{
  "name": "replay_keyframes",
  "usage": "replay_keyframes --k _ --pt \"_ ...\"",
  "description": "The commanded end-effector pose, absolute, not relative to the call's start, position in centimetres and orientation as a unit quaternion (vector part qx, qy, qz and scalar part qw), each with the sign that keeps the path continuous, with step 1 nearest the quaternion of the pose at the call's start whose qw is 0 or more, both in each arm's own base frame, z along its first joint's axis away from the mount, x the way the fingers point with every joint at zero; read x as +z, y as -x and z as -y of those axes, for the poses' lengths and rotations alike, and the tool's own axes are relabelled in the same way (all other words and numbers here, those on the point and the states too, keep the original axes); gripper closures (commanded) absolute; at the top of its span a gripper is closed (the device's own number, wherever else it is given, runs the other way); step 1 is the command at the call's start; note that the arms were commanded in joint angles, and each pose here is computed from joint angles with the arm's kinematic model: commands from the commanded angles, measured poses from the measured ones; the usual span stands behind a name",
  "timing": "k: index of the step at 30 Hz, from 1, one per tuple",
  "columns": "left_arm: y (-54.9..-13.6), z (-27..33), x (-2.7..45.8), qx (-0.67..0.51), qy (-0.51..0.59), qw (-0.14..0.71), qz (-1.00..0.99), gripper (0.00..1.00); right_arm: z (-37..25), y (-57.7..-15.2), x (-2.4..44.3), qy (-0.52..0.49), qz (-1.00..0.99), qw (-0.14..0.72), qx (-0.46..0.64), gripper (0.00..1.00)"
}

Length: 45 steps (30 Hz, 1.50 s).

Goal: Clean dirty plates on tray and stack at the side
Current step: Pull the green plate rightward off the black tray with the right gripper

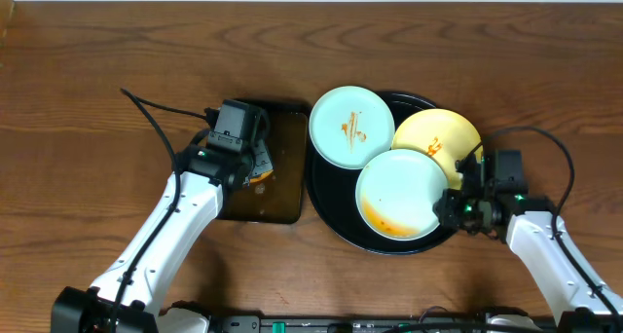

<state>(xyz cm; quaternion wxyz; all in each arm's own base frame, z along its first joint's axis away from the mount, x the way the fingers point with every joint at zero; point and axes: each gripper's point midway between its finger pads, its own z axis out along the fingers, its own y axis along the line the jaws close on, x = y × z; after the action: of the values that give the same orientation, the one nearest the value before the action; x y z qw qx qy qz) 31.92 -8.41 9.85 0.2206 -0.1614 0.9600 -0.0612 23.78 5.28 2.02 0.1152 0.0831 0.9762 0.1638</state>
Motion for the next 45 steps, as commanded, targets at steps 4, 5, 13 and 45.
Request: replay_keyframes --k 4,5,13,45 --pt "-31.9 7.9 9.7 -0.05 0.162 0.223 -0.96 0.92 -5.4 -23.6 1.9 -0.105 -0.973 0.112 0.175 0.88" --pt "-31.9 7.9 9.7 -0.05 0.162 0.223 -0.96 0.92 -5.4 -23.6 1.9 -0.108 -0.972 0.111 0.175 0.91" --pt "-31.9 7.9 9.7 -0.05 0.162 0.223 -0.96 0.92 -5.6 -24.0 2.1 -0.123 -0.968 0.116 0.185 0.99" --pt "-31.9 7.9 9.7 -0.05 0.162 0.223 -0.96 0.92 0.0 -19.8 11.8 -0.143 -0.989 0.022 0.004 0.99"
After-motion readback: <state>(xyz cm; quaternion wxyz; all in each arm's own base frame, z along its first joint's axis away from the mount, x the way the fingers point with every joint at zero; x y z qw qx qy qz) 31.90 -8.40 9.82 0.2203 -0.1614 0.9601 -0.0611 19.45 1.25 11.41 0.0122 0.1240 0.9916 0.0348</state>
